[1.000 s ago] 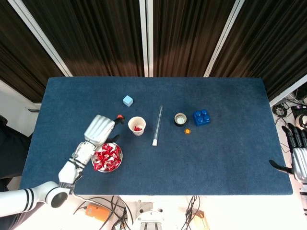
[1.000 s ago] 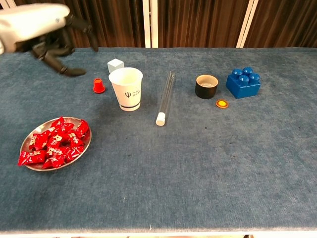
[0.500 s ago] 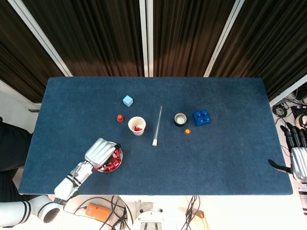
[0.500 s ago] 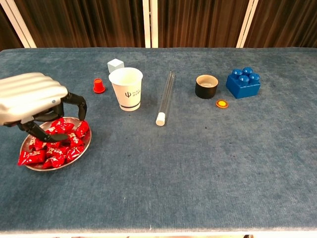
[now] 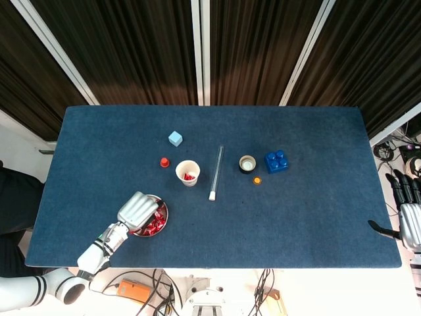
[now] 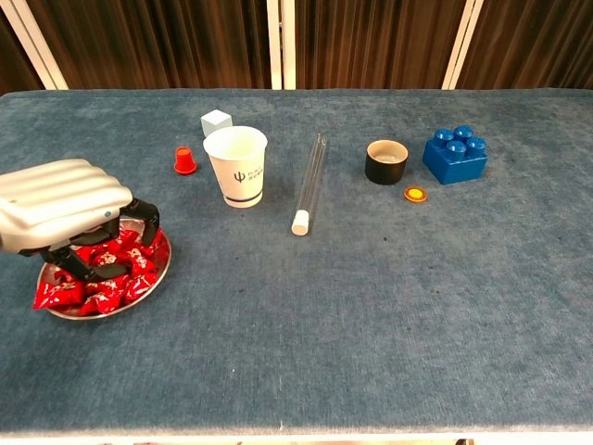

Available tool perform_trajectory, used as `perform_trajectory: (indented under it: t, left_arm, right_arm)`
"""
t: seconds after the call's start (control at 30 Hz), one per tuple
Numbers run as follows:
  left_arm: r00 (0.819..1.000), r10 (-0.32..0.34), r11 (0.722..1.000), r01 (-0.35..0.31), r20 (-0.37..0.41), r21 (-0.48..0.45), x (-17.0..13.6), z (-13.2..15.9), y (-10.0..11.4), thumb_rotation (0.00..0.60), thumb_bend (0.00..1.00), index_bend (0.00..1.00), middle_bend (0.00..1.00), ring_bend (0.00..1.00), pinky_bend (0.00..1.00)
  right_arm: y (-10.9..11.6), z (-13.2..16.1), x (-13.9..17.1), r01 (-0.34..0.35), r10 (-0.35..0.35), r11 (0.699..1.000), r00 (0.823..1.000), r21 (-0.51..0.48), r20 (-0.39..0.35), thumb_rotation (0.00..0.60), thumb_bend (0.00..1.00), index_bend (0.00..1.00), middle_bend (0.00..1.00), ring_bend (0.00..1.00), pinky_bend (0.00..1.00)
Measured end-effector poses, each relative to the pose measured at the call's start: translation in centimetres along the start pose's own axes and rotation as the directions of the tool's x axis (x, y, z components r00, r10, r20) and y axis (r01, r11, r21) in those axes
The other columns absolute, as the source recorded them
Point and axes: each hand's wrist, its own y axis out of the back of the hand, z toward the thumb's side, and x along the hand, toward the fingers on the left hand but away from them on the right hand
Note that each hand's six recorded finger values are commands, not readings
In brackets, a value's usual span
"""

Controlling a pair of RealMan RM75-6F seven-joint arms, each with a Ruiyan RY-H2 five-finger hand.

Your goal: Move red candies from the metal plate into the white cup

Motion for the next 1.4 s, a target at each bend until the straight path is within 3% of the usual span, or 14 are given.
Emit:
perform_trajectory:
  t: [0.3,0.47,0.73,0.9,1.13,1.4]
  left_arm:
    - [0.999,-0.033,0.998,0.033,0.012,-0.046,0.0,0.3,-0.7,0.6,0.41,0.59,0.96,0.87,0.9]
    - [1.0,-0.006,0.994,0.007,0.011,-0.111,0.0,0.1,0.2,0.6,0.43,0.6,0.96,0.87,0.9]
    - [0.987,0.159,0.962,-0.158,-0.013,-0.225,1.2,-0.8,6.7,0.6,0.42,0.6,0.96,0.87,0.9]
    - [0.977,0.212,0.938,-0.207,-0.013,-0.279,3.6,-0.8,10.6,0.6,0.42,0.6,0.96,0.87,0.9]
    - [0.983,0.182,0.935,-0.182,-0.031,-0.304,7.6,-0.2,12.9,0.6,0.39,0.59,0.96,0.87,0.9]
    - [0.988,0.127,0.948,-0.147,-0.087,-0.283,10.9,-0.4,12.7,0.6,0.37,0.54,0.96,0.87,0.9]
  right_arm:
    - [-0.1,0.0,0.0,0.002,-0.002,1.0,1.0,-0.001,0.004,0.6,0.17,0.0,0.0,0.0,0.0]
    - [0.0,0.0,-0.1,0.003,-0.003,1.0,1.0,-0.001,0.003,0.6,0.17,0.0,0.0,0.0,0.0]
    - [0.1,0.3,-0.1,0.007,-0.007,1.0,1.0,-0.001,-0.004,0.6,0.17,0.0,0.0,0.0,0.0]
    - [0.3,0.4,0.0,0.013,-0.013,1.0,1.0,-0.001,-0.006,0.6,0.17,0.0,0.0,0.0,0.0]
    - [0.1,0.0,0.2,0.008,-0.008,1.0,1.0,-0.004,0.003,0.6,0.17,0.0,0.0,0.0,0.0]
    - [0.1,-0.9,0.4,0.009,-0.009,1.0,1.0,-0.01,0.023,0.6,0.17,0.0,0.0,0.0,0.0]
